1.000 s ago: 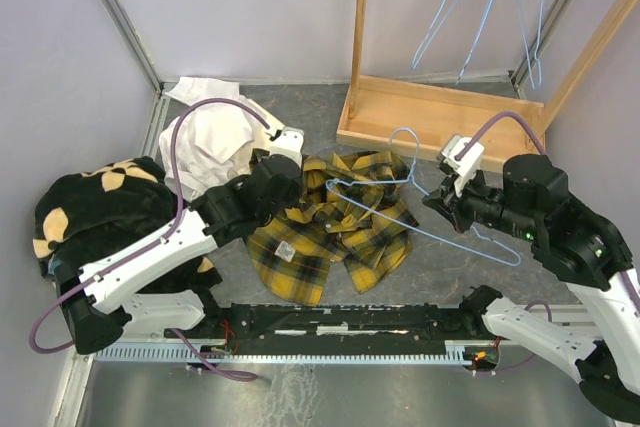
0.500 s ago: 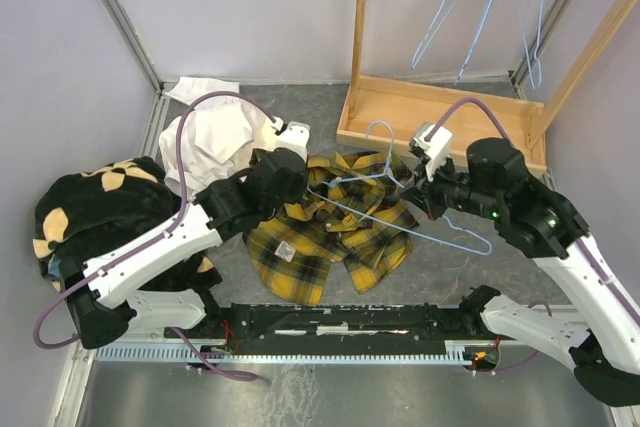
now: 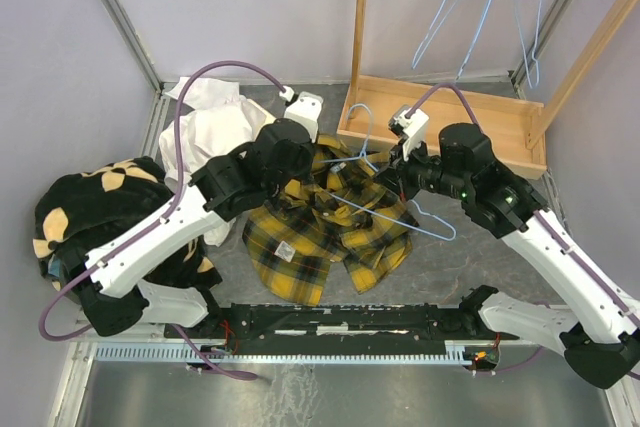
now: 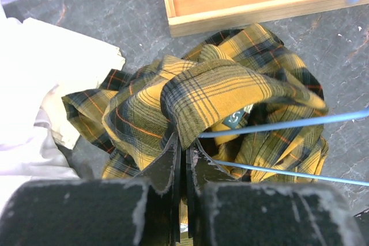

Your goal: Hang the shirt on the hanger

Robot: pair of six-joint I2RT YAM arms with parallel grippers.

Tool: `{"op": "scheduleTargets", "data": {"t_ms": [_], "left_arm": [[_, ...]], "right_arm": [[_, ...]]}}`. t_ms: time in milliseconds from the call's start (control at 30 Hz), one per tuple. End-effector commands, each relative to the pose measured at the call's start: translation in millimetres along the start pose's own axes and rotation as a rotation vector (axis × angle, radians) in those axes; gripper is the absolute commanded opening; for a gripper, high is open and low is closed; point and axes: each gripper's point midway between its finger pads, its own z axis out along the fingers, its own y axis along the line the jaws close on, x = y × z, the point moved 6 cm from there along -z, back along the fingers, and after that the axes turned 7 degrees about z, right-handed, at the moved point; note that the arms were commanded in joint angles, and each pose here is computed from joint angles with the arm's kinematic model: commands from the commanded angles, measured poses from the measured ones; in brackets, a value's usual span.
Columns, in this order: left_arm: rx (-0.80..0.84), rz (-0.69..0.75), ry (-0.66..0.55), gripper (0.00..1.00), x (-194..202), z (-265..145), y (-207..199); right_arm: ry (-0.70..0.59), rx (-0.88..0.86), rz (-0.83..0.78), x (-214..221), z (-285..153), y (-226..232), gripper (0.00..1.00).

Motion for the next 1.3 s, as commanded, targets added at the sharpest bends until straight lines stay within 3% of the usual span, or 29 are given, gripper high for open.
{"op": "scheduleTargets", "data": {"t_ms": [0,300,533,867,1267], "left_arm": [[0.011,0.064,-0.066,0.03,-27.8,-10.6,4.3],[0.079,0.113,-0.058,0.03,-40.1,-18.9,-4.1],[0.132,0.083,-0.085,0.03,-51.0,-25.5,-13.0],[0.212,0.054,-0.113,0.03,-70.3,-31.7,-34.4],[0.242,0.044,-0.124,0.03,-67.0,-45.6,-46.1]], "right_arm": [[-0.049,-0.15,-0.062,-16.2,1.2,16.6,0.0],[-0.243,-0.07,-0.053,-47.6,10.0,8.8,0.0],[-0.245,-0.105,0.003,-53.6,40.0,7.2,0.0],[-0.389,-0.074,0.108,-51.2,65.3,-4.4,0.0],[-0.648,0.074,0.189,-67.6,32.4,-18.1,0.0]]}}
